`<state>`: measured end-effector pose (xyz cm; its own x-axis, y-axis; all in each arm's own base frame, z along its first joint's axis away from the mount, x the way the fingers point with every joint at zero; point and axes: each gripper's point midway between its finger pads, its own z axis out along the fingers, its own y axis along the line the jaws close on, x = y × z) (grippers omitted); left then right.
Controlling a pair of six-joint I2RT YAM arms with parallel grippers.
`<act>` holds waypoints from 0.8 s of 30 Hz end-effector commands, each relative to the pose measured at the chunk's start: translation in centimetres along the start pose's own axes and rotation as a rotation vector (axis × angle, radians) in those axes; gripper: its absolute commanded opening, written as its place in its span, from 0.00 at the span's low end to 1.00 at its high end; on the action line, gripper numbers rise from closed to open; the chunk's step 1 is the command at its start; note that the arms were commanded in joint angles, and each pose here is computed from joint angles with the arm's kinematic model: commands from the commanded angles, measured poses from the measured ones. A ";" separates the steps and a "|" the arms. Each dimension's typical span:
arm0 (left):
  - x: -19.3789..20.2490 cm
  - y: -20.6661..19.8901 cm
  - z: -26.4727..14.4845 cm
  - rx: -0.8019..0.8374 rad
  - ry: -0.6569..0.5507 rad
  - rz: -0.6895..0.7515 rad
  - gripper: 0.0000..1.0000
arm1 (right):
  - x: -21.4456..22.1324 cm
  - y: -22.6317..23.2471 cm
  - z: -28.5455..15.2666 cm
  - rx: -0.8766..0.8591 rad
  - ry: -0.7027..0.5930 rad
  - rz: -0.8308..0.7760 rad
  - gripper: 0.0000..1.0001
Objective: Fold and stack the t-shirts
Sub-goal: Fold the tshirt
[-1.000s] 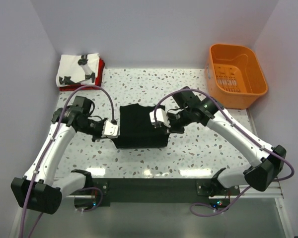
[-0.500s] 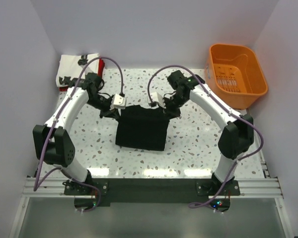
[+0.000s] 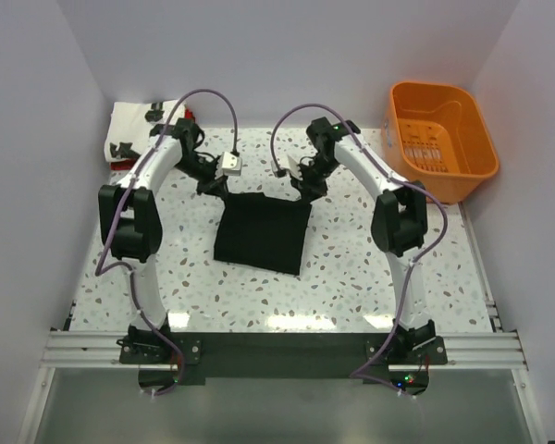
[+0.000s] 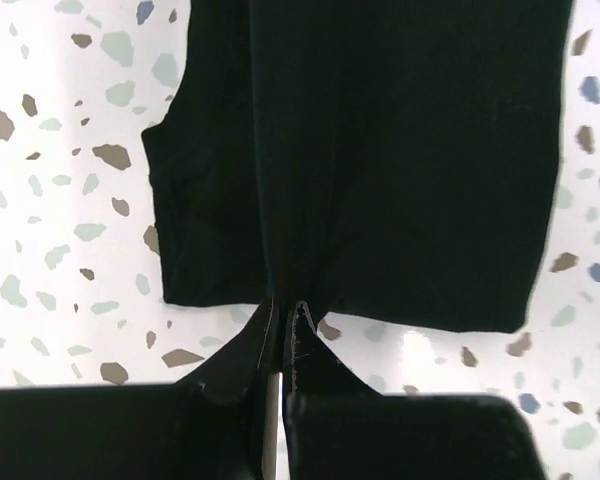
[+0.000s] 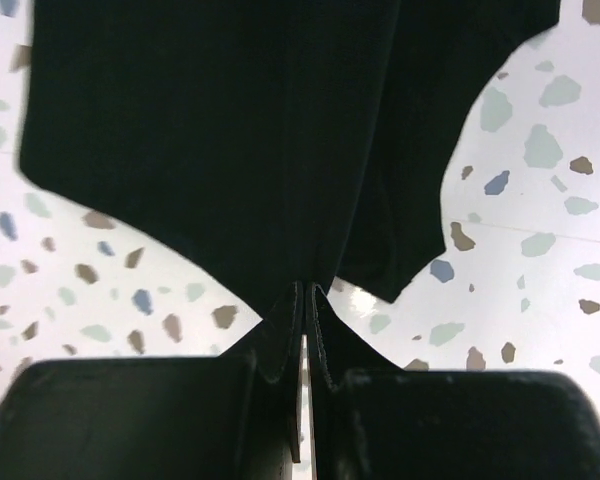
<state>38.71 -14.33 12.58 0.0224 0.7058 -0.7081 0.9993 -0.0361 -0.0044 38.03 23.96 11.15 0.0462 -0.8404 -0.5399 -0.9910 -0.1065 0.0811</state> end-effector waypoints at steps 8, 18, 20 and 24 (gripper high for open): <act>4.9 5.3 4.6 -0.046 0.034 -0.107 0.01 | 4.5 -5.8 4.4 0.078 0.103 -0.019 0.00; 7.0 -5.9 6.6 0.104 0.050 -0.237 0.01 | 4.3 0.5 7.8 -0.045 0.130 -0.024 0.00; 6.1 -7.3 5.7 0.094 0.038 -0.212 0.01 | 3.5 3.5 7.3 -0.070 0.117 -0.005 0.00; 5.4 -10.3 5.1 0.089 0.006 -0.209 0.16 | 1.9 7.2 5.8 -0.104 0.045 0.090 0.16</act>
<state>29.09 -13.80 3.41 -0.2197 0.7270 -0.6506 0.9627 0.0538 -0.2651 32.03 24.72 2.78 0.0501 -0.8938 -0.4456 -0.9735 -0.1434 0.1781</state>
